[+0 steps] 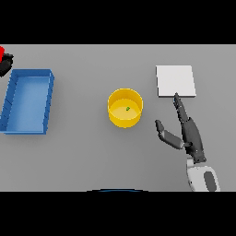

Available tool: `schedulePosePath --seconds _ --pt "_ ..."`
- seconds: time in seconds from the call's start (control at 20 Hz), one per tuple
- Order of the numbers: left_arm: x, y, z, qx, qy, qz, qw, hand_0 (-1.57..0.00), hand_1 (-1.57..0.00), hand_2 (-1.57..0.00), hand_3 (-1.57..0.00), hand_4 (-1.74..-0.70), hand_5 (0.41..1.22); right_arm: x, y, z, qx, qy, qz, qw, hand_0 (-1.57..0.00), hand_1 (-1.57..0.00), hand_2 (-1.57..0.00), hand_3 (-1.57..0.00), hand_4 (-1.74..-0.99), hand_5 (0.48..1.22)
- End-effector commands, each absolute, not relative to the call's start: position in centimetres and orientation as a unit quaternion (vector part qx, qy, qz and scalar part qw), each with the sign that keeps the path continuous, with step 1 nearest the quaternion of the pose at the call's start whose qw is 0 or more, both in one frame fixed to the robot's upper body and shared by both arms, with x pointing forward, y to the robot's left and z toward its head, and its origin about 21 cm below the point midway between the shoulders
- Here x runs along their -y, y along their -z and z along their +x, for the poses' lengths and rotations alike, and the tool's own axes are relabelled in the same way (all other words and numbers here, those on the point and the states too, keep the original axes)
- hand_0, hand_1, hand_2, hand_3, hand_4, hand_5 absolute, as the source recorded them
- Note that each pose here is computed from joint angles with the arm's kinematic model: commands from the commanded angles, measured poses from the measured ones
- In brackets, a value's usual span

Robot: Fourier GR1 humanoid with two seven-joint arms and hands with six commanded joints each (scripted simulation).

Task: Pick up the red beaker and tilt it to pour out 1 green nut into yellow bowl. Pick up the yellow bowl and place it on the metallic measuring scale.

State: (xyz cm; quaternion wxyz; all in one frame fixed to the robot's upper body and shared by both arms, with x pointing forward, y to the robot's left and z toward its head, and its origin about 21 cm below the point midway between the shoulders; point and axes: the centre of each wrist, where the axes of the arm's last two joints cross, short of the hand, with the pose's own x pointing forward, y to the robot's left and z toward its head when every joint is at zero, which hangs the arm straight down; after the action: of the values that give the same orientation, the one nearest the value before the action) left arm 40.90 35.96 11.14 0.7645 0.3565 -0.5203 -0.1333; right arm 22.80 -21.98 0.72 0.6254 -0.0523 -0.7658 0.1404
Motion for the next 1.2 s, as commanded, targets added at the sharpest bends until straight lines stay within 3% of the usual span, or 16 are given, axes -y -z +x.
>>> schedulePosePath --seconds 0.0,0.2,0.3,0.35,0.45,0.6,0.8,0.95,1.15 --pt "-35.6 -10.7 40.3 0.521 0.129 0.352 0.767 -1.57 -1.57 -1.57 -1.57 -1.74 1.151 22.1 -0.9 23.2 0.765 -0.137 -0.05 0.628 0.0 0.0 0.0 0.0 -1.174 0.676" --pt "-35.0 -9.1 38.1 0.504 0.112 0.346 0.783 -1.57 -1.57 -1.57 -1.57 -1.74 0.925 21.9 -0.8 23.1 0.765 -0.135 -0.053 0.628 0.0 0.0 0.0 0.0 -1.157 0.671" --pt "-34.8 -9.9 37.6 0.497 0.113 0.34 0.79 -1.57 -1.57 -1.53 -1.53 -1.52 0.818 22.2 -0.7 22.9 0.764 -0.134 -0.05 0.629 0.0 0.0 0.0 0.0 -1.155 0.67" --pt "-34.7 -10.3 37.2 0.506 0.139 0.326 0.786 -1.47 -1.34 -1.28 -1.32 -1.37 0.774 22.1 -0.7 22.9 0.763 -0.136 -0.046 0.631 0.0 0.0 0.0 0.0 -1.153 0.67" --pt "-35.1 -10.8 36.6 0.511 0.162 0.282 0.796 -0.94 -0.86 -0.82 -0.84 -1.13 0.705 21.9 -0.8 22.7 0.764 -0.138 -0.048 0.628 0.0 0.0 0.0 0.0 -1.149 0.67" --pt "-35.3 -11.1 36.2 0.49 0.2 0.268 0.805 -0.48 -0.44 -0.42 -0.43 -0.92 0.651 22.2 -0.7 23.0 0.765 -0.131 -0.046 0.629 0.0 0.0 0.0 0.0 -1.155 0.67" --pt "-35.1 -10.8 36.2 0.458 0.231 0.298 0.805 -0.2 -0.18 -0.17 -0.18 -0.81 0.627 21.8 -0.9 22.9 0.764 -0.142 -0.06 0.626 0.0 0.0 0.0 0.0 -1.157 0.665" --pt "-34.6 -10.7 36.5 0.472 0.236 0.308 0.792 -0.1 -0.09 -0.09 -0.09 -0.78 0.631 21.9 -1.2 23.3 0.761 -0.145 -0.07 0.629 0.0 0.0 0.0 0.0 -1.154 0.657" --pt "-34.5 -10.5 35.9 0.517 0.215 0.287 0.777 -0.04 -0.04 -0.03 -0.04 -0.78 0.644 21.3 -1.6 23.8 0.749 -0.205 -0.083 0.624 0.0 0.0 0.0 0.0 -1.087 0.649"
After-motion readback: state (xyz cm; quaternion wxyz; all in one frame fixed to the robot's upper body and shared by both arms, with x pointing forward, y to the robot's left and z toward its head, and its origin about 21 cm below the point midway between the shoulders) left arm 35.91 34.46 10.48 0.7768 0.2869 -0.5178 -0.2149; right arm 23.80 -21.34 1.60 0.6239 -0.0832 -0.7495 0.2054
